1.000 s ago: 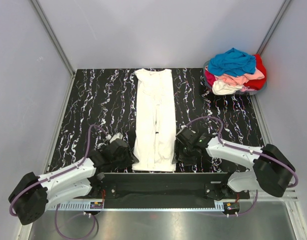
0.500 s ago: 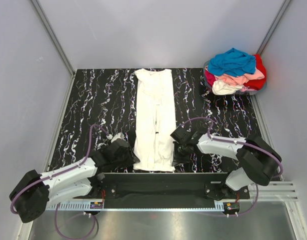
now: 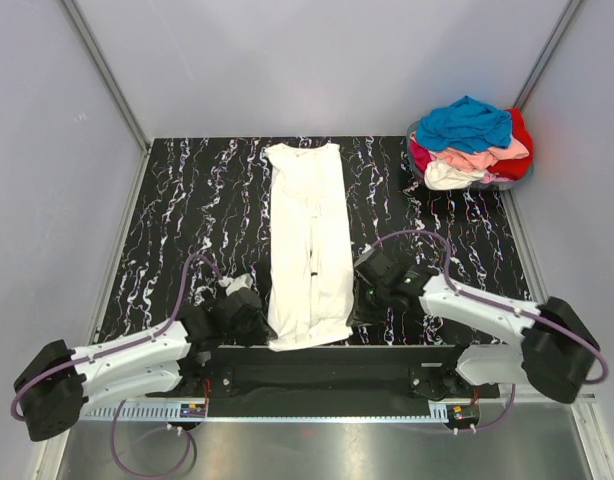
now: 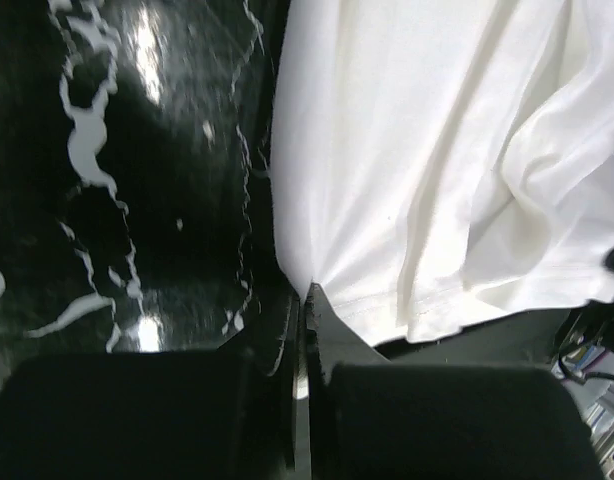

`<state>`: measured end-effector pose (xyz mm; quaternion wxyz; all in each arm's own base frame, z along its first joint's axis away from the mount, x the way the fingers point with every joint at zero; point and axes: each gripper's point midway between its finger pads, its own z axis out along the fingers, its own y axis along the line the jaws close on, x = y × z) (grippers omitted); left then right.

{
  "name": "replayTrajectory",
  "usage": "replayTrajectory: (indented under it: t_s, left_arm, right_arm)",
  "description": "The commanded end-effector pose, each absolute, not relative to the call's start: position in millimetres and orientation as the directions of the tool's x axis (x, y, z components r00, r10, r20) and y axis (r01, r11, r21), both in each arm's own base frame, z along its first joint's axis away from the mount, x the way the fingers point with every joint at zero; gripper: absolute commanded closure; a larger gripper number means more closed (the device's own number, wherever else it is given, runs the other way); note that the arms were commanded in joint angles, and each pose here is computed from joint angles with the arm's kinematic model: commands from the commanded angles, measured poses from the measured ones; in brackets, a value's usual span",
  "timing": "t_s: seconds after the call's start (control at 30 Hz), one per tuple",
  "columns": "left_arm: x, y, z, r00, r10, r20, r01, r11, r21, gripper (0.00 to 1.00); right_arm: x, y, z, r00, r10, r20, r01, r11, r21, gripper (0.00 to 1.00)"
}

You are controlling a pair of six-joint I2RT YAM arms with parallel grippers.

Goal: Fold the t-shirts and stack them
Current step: Fold the tshirt

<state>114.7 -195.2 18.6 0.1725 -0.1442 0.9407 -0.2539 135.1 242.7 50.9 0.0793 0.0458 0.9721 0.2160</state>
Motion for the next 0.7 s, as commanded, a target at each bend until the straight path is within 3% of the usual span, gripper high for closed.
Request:
replayTrajectory:
  t_s: [0.0, 0.1, 0.27, 0.47, 0.67]
  left_arm:
    - [104, -195, 38, -0.892, -0.376, -0.249, -0.207, 0.832, -0.515, 1.0]
    - [103, -195, 56, -0.884, -0.382, -0.27, -0.203, 0.833, -0.515, 1.0]
    - [126, -192, 98, -0.853, -0.345, -0.391, -0.144, 0.877, -0.459, 1.0]
    - [171, -189, 132, -0.836, -0.304, -0.456, -0.131, 0.919, -0.372, 0.98]
    - [220, -190, 147, -0.83, -0.304, -0.468, -0.143, 0.927, -0.348, 0.97]
  right_arm:
    - [128, 228, 72, -0.973, 0.167, -0.157, 0.082, 0.892, 0.444, 1.0]
    - [122, 225, 84, -0.972, 0.172, -0.162, 0.077, 0.877, 0.473, 1.0]
    - [131, 226, 101, -0.963, 0.17, -0.211, 0.051, 0.879, 0.475, 1.0]
    - [185, 233, 147, -0.926, 0.15, -0.347, -0.017, 0.901, 0.434, 1.0]
    - [246, 232, 167, -0.902, 0.166, -0.398, -0.024, 0.902, 0.431, 1.0]
